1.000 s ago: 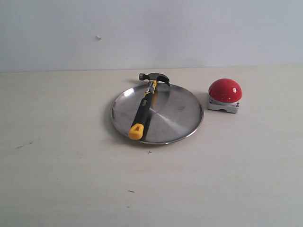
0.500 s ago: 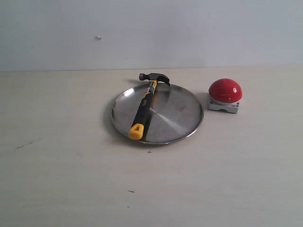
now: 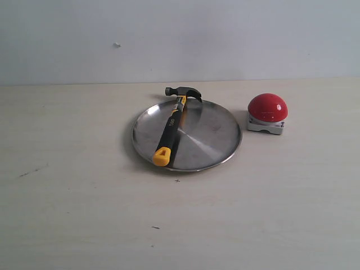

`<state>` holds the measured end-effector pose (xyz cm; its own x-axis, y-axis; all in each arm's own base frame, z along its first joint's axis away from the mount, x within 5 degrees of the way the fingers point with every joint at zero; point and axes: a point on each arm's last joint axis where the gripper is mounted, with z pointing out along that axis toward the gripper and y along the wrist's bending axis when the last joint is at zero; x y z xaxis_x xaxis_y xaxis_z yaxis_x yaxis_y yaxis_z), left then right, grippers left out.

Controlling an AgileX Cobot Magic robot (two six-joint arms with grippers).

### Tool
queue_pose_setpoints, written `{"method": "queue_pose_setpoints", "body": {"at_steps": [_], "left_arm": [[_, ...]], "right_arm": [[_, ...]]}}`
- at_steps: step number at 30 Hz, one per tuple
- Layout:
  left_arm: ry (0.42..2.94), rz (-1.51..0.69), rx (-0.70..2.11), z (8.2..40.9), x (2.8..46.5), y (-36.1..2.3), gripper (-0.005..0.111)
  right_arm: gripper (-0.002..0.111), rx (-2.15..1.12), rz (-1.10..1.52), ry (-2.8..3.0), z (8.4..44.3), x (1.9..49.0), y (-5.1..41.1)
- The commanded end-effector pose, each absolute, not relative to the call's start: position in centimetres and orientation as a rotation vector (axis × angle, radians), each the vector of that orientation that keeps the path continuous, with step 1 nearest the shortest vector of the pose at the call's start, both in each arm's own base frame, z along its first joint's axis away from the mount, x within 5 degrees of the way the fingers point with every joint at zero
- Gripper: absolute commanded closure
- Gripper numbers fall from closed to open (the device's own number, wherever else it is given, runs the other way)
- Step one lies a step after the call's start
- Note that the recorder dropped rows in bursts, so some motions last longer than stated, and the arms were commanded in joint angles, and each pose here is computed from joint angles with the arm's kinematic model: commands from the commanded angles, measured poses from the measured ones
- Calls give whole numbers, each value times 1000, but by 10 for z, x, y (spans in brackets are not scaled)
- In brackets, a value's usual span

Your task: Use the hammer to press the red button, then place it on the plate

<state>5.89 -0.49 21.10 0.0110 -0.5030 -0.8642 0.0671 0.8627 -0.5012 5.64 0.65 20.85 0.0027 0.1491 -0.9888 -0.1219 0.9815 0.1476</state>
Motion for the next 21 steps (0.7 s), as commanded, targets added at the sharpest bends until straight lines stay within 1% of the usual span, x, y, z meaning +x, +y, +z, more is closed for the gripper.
{"method": "queue_pose_setpoints", "body": {"at_steps": [1,12,18,21], "left_arm": [[1508,-460,-361,210,59,-5,107],[1508,-460,-361,210,59,-5,107],[1508,-460,-361,210,59,-5,107],[1508,-460,-361,210,59,-5,107]], "right_arm": [[108,-15,192,1539,208,56,8],[108,24,212,1543,208,56,6],[108,24,229,1467,215,56,7],[108,122,154,1487,213,56,1]]}}
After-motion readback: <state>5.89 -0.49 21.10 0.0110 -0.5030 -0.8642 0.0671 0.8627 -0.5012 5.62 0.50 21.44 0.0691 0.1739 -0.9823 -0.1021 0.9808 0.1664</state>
